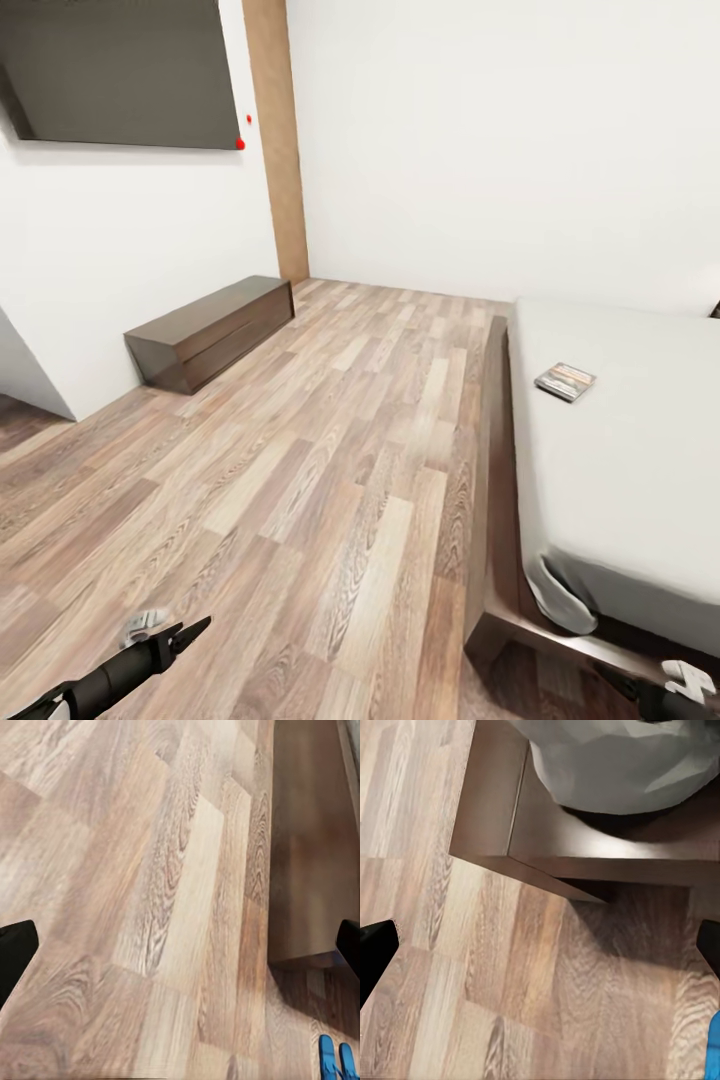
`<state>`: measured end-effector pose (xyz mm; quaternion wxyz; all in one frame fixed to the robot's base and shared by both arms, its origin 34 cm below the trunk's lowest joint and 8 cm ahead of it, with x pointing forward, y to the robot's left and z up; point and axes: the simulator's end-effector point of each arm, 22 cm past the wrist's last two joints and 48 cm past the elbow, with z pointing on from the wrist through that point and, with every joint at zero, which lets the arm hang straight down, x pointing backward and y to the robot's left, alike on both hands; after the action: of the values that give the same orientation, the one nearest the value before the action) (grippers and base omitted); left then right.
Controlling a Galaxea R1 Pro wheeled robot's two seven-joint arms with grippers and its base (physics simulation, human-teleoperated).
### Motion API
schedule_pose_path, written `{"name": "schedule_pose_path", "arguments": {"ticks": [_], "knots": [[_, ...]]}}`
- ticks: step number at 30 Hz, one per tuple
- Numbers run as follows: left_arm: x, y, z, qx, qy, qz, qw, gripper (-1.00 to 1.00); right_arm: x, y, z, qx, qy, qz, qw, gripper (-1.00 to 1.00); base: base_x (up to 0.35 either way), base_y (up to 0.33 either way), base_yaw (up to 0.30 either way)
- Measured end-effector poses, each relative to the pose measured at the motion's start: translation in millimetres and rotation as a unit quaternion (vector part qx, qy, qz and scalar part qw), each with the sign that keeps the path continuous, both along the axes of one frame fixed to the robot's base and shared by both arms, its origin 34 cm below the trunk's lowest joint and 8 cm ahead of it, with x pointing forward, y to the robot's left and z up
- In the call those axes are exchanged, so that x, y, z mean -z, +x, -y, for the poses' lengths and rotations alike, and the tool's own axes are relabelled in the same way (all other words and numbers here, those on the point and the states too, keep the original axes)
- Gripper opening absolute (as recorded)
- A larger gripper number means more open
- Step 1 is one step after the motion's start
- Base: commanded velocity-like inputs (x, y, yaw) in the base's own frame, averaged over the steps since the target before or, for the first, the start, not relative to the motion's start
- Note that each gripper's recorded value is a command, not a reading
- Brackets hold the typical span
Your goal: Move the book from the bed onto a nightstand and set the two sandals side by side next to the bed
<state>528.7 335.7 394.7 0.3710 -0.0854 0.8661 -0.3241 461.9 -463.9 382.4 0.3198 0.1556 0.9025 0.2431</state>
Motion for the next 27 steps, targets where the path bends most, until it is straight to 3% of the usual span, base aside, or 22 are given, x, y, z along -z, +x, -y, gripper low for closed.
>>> {"name": "schedule_pose_path", "arguments": {"ticks": [20, 22, 24, 27], "knots": [[0, 0, 0, 0.0, 0.0, -0.001, 1.0, 1.0, 1, 0, -3, 0.0, 0.002, -0.001, 1.0, 1.0, 0.0, 0.0, 0.266], [2, 0, 5, 0.0, -0.003, -0.001, 1.0, 1.0, 9, -5, -17, 0.0, 0.014, -0.008, 0.9999, 1.0, 0.0, 0.0, 0.023], [4, 0, 8, -0.003, -0.002, -0.004, 1.0, 1.0, 23, -11, -50, -0.002, 0.032, -0.015, 0.9994, 1.0, 0.0, 0.0, 0.01], [10, 1, 10, -0.011, 0.006, -0.011, 0.9999, 1.0, 41, -14, -79, 0.007, 0.031, -0.025, 0.9992, 1.0, 0.0, 0.0, 0.005]]}}
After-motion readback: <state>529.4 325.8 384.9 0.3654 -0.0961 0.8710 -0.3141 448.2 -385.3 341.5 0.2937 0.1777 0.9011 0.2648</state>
